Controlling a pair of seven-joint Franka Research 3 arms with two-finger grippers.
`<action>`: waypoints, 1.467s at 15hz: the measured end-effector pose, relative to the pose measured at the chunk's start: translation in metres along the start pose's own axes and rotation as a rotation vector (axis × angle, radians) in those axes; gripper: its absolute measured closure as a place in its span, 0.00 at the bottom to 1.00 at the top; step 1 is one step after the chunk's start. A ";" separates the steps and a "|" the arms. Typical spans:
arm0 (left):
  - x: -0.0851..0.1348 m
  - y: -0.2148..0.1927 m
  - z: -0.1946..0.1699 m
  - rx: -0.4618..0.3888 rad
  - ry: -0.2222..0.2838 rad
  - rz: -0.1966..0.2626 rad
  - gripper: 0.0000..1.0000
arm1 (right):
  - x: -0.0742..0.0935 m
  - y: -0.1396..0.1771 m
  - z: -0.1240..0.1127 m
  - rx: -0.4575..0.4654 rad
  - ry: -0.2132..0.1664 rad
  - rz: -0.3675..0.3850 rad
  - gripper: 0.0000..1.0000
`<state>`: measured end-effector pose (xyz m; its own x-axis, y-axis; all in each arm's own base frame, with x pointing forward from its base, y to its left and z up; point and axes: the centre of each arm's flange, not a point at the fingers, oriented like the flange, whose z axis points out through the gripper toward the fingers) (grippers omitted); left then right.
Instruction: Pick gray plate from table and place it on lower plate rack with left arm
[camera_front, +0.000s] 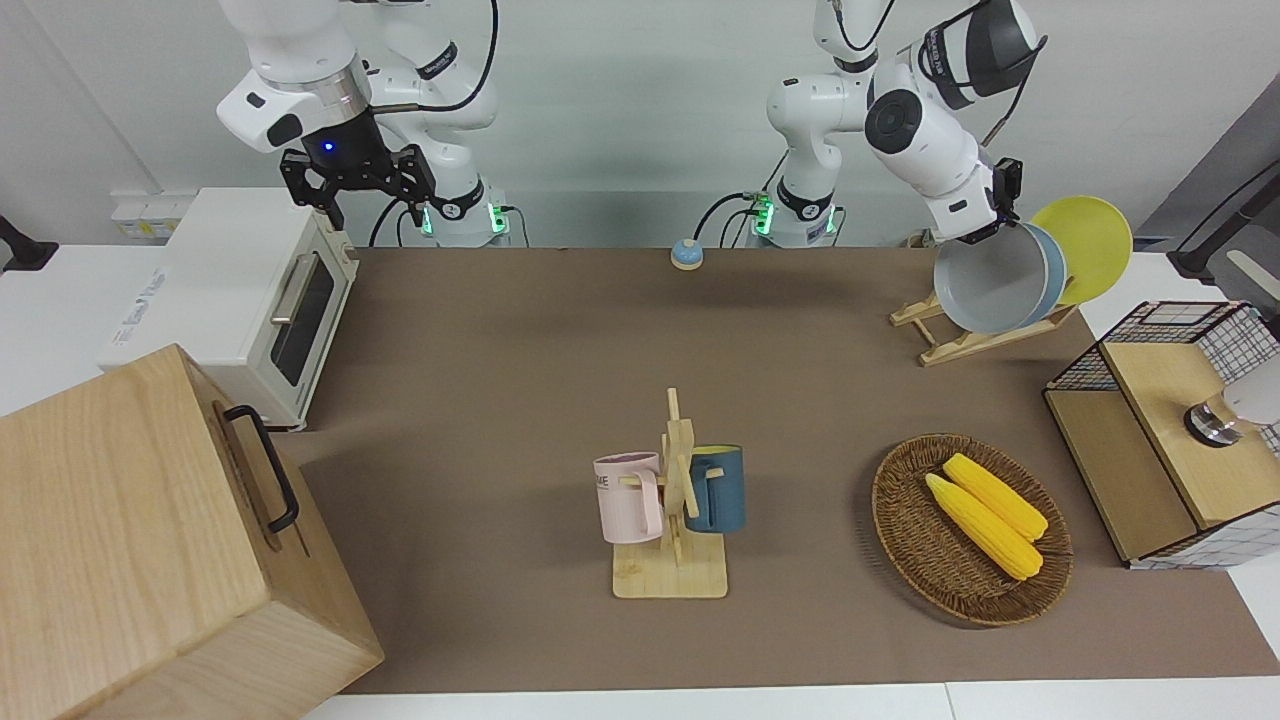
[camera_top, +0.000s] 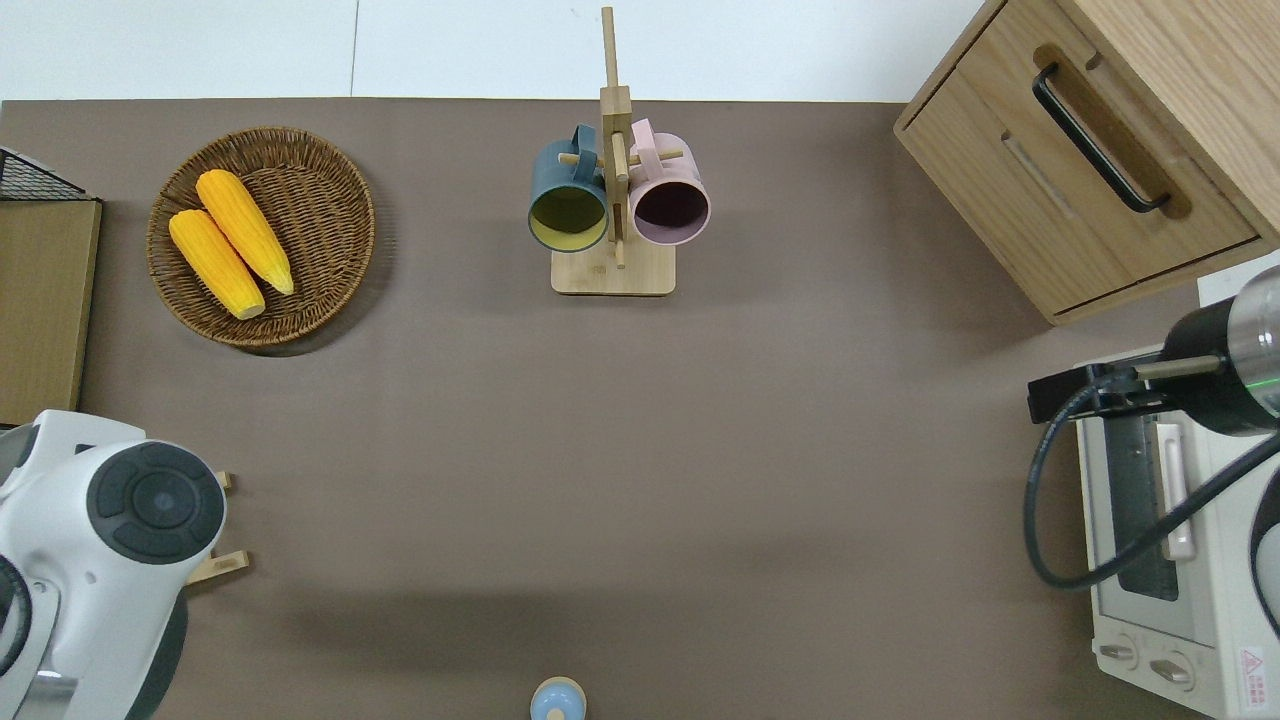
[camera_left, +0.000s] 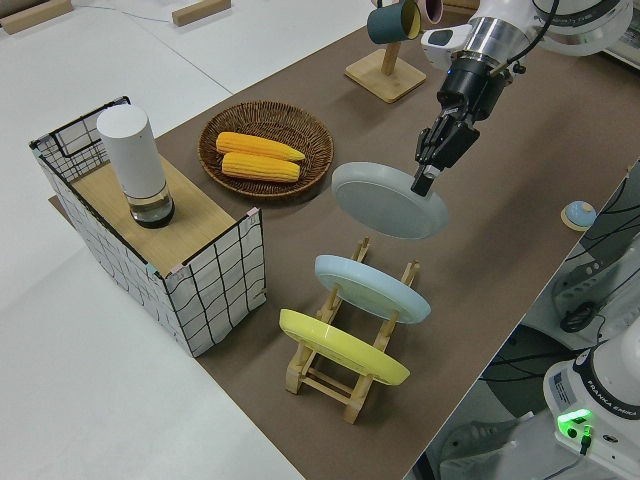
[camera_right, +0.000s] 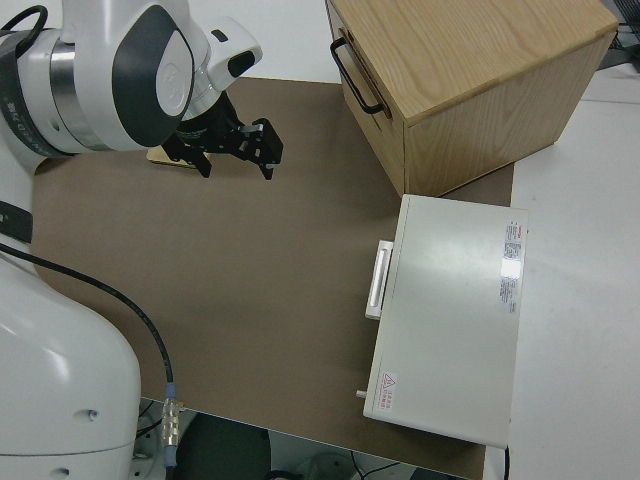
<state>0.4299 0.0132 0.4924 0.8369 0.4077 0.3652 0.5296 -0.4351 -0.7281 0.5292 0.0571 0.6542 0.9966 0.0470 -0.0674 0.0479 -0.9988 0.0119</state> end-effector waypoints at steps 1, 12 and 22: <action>-0.003 0.003 0.001 0.005 0.005 0.000 0.96 | 0.000 0.000 0.000 0.000 0.000 0.000 0.01; -0.029 0.026 0.020 0.027 0.023 -0.023 0.96 | 0.000 0.000 0.000 0.000 0.000 0.000 0.01; -0.051 0.042 0.024 0.037 0.045 -0.047 0.96 | 0.000 0.000 0.000 0.000 0.000 0.000 0.01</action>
<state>0.4065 -0.0065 0.4293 0.8173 0.3902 0.4240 0.5633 -0.3859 -0.7306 0.5292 0.0571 0.6542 0.9966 0.0470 -0.0674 0.0479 -0.9988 0.0119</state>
